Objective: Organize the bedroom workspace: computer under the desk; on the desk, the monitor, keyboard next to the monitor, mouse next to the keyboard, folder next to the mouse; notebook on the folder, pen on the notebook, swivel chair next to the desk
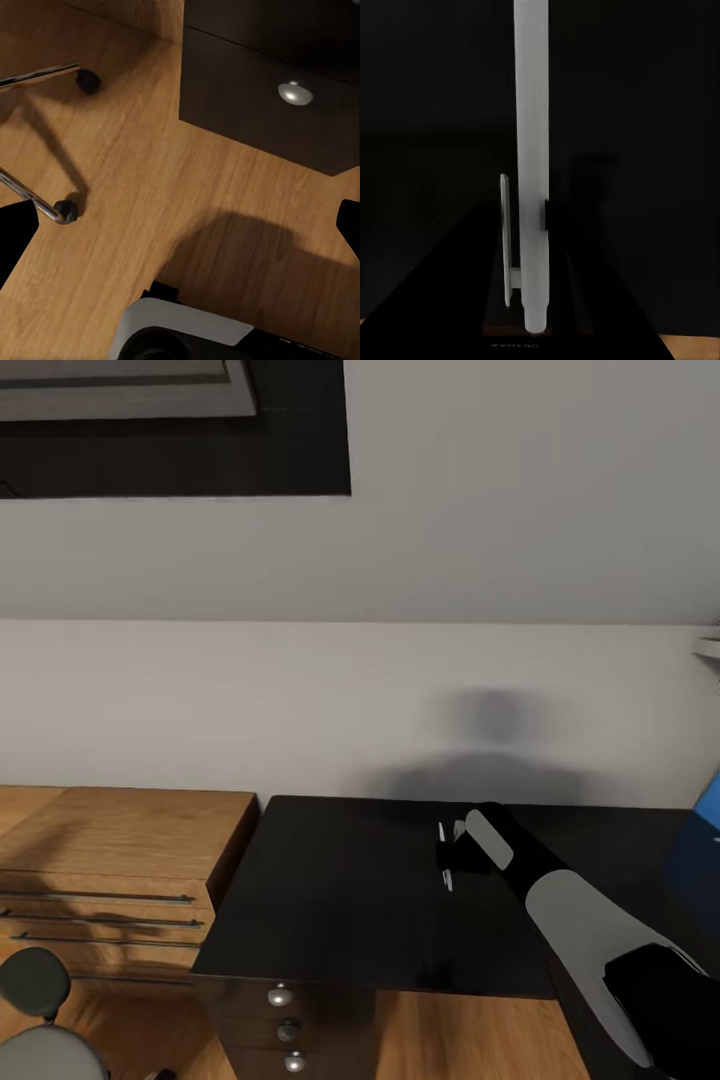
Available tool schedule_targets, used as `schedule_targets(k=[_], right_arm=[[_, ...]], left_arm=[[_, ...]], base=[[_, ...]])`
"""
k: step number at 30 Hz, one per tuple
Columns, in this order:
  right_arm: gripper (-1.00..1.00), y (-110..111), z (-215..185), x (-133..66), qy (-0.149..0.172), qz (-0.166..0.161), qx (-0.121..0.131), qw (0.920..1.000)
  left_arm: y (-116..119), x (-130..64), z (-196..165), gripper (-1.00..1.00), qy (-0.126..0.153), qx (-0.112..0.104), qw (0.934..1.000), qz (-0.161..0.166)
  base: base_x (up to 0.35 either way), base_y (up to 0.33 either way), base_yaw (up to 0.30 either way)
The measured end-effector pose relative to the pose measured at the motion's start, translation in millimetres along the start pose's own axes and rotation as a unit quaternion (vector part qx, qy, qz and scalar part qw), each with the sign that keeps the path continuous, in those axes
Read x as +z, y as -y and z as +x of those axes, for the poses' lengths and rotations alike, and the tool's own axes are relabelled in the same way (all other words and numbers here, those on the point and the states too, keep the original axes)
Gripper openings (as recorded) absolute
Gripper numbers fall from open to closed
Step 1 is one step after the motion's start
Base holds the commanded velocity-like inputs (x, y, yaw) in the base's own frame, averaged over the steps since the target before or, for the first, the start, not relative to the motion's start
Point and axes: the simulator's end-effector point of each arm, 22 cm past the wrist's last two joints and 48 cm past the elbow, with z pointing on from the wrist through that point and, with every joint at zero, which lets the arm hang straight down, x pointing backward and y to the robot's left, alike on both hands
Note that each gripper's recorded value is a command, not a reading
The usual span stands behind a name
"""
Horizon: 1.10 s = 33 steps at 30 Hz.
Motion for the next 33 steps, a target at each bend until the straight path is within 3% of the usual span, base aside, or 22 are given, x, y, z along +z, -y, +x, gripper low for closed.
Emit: schedule_targets(k=[11, 33], right_arm=[[-1.00, -0.3, 1.1, 1.0, 0.008, 0.000, 0.004, 1.0000], [-1.00, -0.7, 2.6, 8.9, 0.027, -0.002, 0.015, 0.9995]], left_arm=[[1.2, 0.5, -2.7, 1.00, 0.003, -0.001, 1.0000, 0.002], [2.3, 0.4, -2.3, 1.00, 0.003, -0.001, 1.0000, 0.002]], base=[[-0.078, 0.000, -0.100], [-0.311, 0.000, -0.006]])
